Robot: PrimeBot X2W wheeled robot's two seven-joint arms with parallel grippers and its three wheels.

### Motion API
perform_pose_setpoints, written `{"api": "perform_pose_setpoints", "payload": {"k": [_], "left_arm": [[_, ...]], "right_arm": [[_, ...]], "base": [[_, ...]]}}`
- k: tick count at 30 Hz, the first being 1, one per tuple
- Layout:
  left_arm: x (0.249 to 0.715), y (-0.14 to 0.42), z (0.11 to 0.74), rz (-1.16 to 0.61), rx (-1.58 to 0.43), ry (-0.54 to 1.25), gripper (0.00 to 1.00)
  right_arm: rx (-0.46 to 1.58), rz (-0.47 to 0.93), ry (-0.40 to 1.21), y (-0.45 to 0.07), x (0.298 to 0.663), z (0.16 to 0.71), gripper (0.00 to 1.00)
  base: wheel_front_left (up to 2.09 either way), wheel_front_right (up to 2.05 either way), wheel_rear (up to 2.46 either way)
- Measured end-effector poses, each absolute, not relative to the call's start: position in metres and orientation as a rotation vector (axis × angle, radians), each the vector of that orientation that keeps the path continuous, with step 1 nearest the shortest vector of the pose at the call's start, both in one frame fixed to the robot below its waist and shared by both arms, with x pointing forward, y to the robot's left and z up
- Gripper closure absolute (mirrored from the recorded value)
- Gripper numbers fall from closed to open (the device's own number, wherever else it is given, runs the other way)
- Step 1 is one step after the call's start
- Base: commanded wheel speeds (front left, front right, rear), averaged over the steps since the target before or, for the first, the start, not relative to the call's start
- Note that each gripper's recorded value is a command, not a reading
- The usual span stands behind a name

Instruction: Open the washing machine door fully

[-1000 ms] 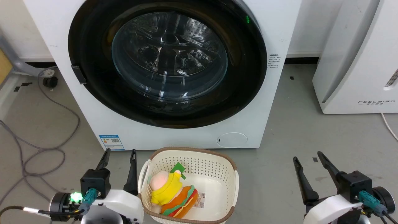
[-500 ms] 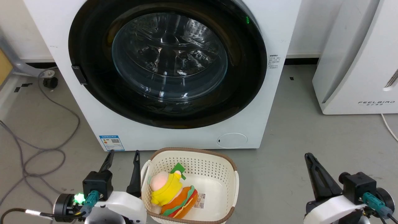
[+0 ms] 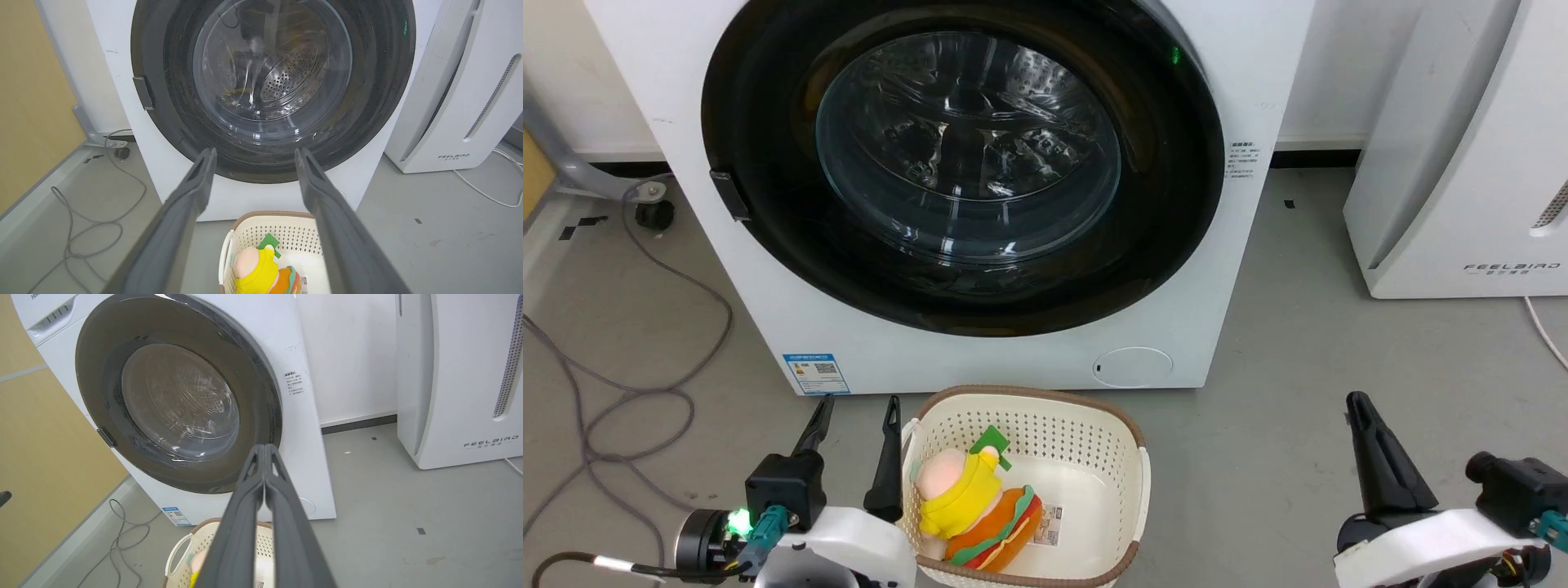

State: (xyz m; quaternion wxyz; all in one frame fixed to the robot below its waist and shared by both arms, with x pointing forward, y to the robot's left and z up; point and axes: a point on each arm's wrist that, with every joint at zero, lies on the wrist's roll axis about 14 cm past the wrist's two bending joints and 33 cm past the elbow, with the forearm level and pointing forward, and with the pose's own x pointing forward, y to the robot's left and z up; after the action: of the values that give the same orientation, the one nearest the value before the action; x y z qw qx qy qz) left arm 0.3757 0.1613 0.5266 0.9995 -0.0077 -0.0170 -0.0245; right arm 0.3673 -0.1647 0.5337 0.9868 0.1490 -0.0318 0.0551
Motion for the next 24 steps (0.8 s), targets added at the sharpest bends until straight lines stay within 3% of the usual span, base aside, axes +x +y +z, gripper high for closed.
{"api": "perform_pose_setpoints", "payload": {"k": [11, 24], "left_arm": [[0.38, 0.158, 0.524, -0.063, -0.039, -0.037, 0.0], [0.399, 0.154, 0.524, -0.08, -0.065, -0.058, 0.0]], "right_arm": [[0.572, 0.062, -0.104, -0.18, 0.381, 0.539, 1.0], [0.802, 0.033, -0.169, -0.2, 0.436, 0.557, 1.0]], "base": [[0.0, 0.0, 0.0], [0.0, 0.0, 0.0]]}}
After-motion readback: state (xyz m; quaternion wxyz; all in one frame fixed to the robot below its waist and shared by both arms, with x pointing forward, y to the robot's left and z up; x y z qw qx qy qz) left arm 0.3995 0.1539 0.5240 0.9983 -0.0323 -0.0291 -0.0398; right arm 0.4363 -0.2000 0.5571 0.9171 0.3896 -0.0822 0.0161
